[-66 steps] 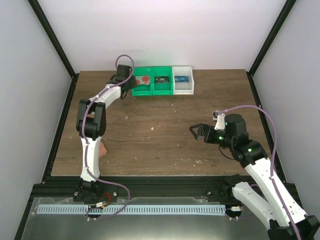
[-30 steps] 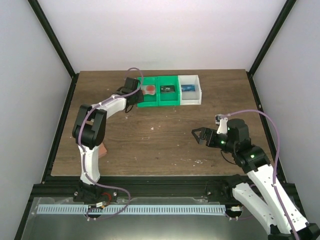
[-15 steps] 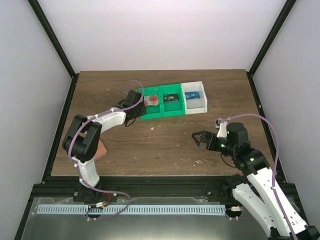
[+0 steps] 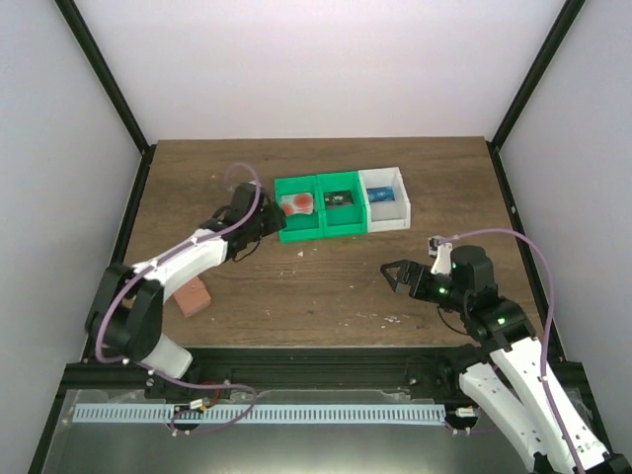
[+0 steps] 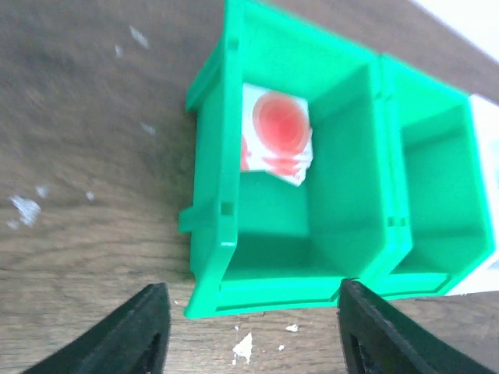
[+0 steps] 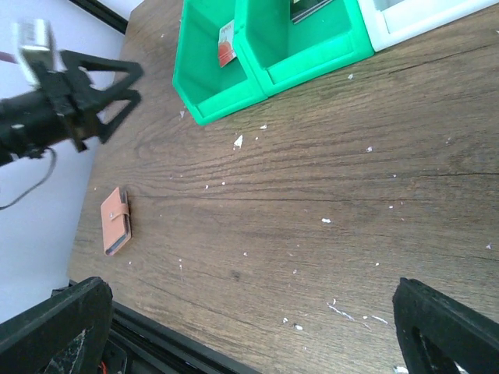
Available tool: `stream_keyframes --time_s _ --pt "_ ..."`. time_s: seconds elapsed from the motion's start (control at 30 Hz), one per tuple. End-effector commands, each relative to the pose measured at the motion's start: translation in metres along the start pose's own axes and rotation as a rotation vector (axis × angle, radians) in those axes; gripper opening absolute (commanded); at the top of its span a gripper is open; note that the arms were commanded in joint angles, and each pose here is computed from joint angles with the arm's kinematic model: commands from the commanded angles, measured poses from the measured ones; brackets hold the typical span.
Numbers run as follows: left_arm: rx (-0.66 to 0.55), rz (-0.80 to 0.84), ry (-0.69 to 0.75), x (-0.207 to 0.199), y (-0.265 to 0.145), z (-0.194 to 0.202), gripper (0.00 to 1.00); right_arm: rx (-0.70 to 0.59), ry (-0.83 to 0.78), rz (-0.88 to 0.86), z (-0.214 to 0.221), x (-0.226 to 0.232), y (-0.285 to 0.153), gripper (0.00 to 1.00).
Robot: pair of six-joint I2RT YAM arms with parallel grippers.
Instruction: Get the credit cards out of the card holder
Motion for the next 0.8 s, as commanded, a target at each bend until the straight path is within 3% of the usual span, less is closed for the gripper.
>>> stream_keyframes --time_s 0.0,0.17,0.33,0.53,0.77 --pt "-0.124 -0.087 -0.047 0.015 -0.038 -0.023 0.66 0.002 0.016 -0.006 0.002 0.0 -0.005 1.0" --pt "-0.159 -0.132 -0.117 0.058 -0.057 -0.026 0.76 -0.003 0.016 -0.022 0.004 0.002 -0.007 1.0" --pt "-0.122 -0.278 -0.186 0.103 -0.064 -0.013 0.91 0.001 0.017 -0.032 0.007 -0.001 -0.006 1.0" --pt "-0.166 -0.455 -0.421 0.172 -0.087 0.006 0.91 0.006 0.007 -0.047 0.008 0.0 -0.005 1.0" --pt "-0.234 -0.717 -0.555 0.232 -0.122 0.016 0.94 0.008 -0.005 -0.033 0.008 -0.003 -0.002 1.0"
Point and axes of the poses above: each gripper's point midway between its finger pads, its own y axis out along the fingers, its own x axis along the line the jaws close on, z = x × y, the point moved 3 cm from there along -y, back along the fingers, and after that the axes turned 9 degrees about y, right-handed, at the moved point
